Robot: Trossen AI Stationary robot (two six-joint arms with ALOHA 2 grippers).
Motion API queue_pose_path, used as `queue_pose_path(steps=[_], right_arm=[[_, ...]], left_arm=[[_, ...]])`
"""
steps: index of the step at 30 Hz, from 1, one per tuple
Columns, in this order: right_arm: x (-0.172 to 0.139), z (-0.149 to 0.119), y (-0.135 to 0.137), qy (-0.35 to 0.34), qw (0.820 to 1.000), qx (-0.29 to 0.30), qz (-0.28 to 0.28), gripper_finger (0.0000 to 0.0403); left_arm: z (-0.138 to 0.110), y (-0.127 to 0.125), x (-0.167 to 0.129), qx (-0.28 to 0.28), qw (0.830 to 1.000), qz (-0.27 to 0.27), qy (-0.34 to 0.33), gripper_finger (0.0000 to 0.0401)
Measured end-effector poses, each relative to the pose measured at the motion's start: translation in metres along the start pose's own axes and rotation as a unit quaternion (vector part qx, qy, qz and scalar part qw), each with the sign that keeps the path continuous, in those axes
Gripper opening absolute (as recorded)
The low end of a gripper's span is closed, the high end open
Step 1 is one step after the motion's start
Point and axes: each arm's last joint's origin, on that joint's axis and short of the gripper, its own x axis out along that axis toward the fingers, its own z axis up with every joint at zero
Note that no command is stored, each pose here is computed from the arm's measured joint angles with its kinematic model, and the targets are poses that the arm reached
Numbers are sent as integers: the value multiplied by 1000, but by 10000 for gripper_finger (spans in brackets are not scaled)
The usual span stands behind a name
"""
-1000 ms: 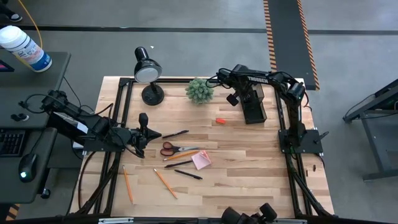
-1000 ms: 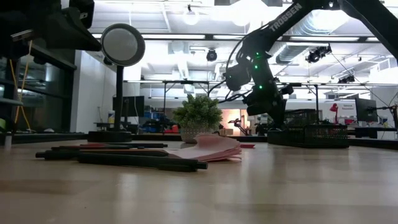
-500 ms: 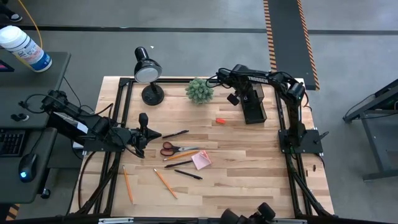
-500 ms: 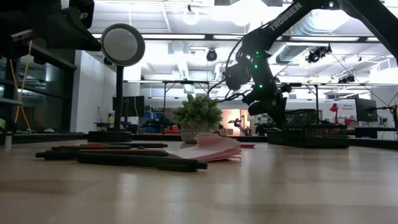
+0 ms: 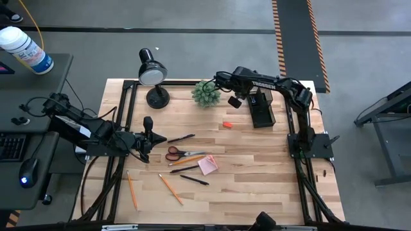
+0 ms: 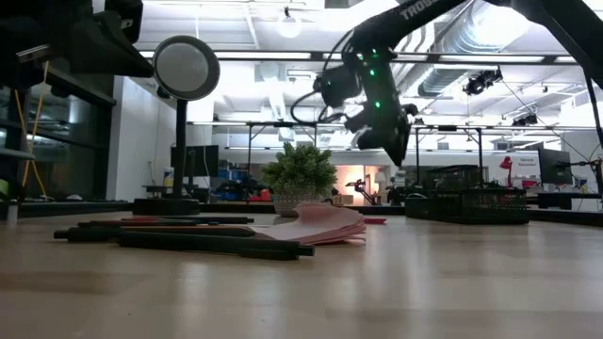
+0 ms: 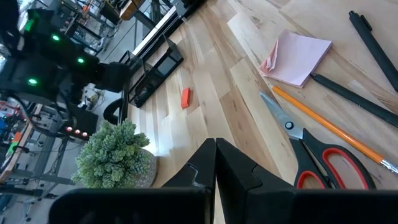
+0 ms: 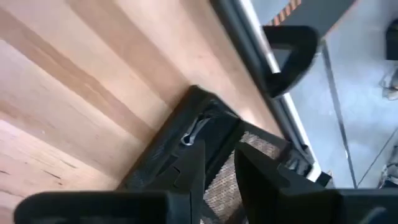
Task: Pick and place office supplies into organizer
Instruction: Put the eraser into the desk organizer
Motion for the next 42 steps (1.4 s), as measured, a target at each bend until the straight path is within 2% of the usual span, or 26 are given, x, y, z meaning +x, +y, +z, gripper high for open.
queue_pose_path(steps=[9,13,19,27,33,37,42], right_arm=[[-48,-3,14,-73,997,-16,-5,79],[-64,-18,21,-109,994,-11,-31,79],[-74,-47,36,-165,986,-5,9,79],[-46,-85,66,-232,962,-4,142,78],[-15,-108,90,-283,928,-85,227,80],[3,-114,100,-300,911,-103,265,98],[17,-115,102,-327,897,-97,280,138]], left_arm=[[0,0,0,0,1000,0,0,1],[-1,0,0,2,1000,-2,3,1],[-2,-1,0,2,1000,-5,9,1],[-2,-1,0,-1,1000,-5,9,1],[-1,-1,0,-3,1000,-3,5,1],[-1,-1,0,-3,1000,-3,6,1],[-1,-1,0,-3,1000,-3,5,1]])
